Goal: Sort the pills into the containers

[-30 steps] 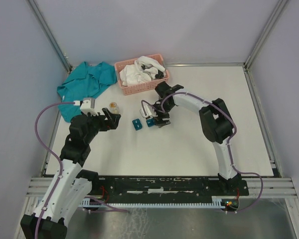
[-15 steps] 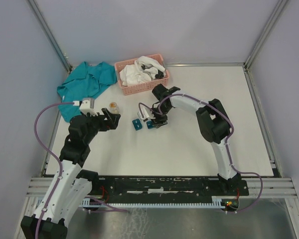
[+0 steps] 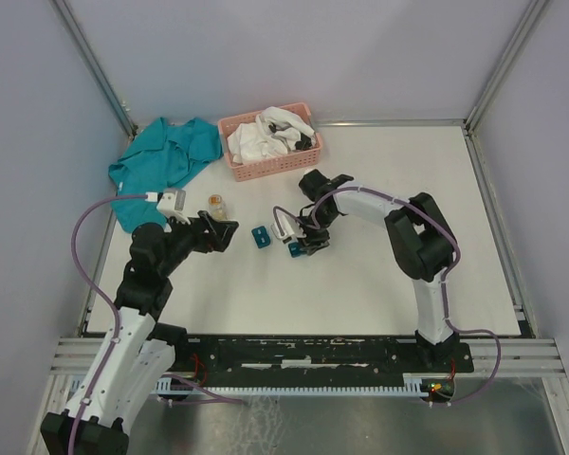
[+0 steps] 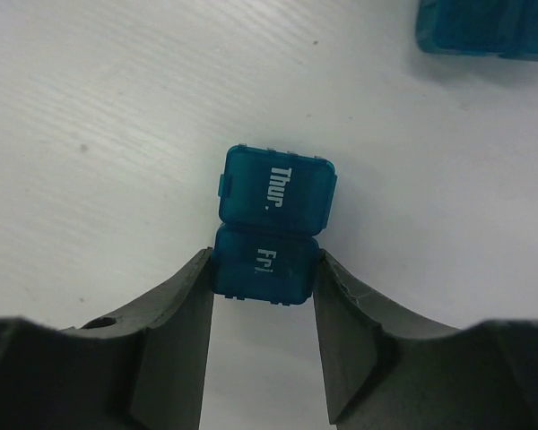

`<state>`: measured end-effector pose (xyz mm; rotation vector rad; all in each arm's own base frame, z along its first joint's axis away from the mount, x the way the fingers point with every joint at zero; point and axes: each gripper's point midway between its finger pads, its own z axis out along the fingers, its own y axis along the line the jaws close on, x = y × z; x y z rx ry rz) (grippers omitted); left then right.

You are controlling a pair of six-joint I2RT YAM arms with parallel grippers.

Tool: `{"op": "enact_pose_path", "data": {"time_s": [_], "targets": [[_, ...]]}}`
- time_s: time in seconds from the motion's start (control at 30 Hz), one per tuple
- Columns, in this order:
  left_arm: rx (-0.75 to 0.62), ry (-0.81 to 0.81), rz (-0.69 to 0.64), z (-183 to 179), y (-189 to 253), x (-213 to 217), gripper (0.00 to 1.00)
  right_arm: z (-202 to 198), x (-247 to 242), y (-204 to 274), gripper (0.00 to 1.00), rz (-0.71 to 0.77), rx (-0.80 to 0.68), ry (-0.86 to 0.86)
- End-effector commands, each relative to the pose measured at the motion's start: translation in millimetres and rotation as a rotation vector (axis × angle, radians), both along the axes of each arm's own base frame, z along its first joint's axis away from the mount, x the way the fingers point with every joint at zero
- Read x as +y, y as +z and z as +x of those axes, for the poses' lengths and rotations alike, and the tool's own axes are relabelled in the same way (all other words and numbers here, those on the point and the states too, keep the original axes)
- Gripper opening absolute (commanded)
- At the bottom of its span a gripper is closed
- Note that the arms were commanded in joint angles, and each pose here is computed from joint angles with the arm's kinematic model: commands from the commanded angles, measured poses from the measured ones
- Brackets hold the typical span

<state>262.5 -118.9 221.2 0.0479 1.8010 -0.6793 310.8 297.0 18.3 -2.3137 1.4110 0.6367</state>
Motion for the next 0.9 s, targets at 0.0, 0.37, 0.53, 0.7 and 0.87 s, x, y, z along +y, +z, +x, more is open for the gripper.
{"op": "enact_pose_path", "data": {"time_s": [0.0, 0.37, 0.53, 0.7, 0.87], "targets": [[-0.049, -0.086, -0.105, -4.1, 19.9, -18.0, 0.92, -19.8, -11.7, 25.4, 0.47, 0.014, -0.025, 0.047], [-0.004, -0.225, -0.345, -50.7, -4.5, -81.9, 0.83, -81.0, -65.5, 11.4, 0.50, -0.048, -0.020, 0.081], [-0.056, -0.304, -0.320, -70.8, -23.6, -110.6, 0.81, -87.8, -69.6, 10.7, 0.63, -0.038, -0.018, 0.054], [-0.172, -0.388, -0.190, -95.2, -47.6, -137.8, 0.80, -93.0, -63.8, 24.8, 0.90, 0.029, -0.007, 0.014], [-0.355, -0.448, -0.056, -109.9, -60.8, -142.5, 0.81, -103.6, -50.5, 45.7, 0.99, 0.138, 0.062, -0.048]]}}
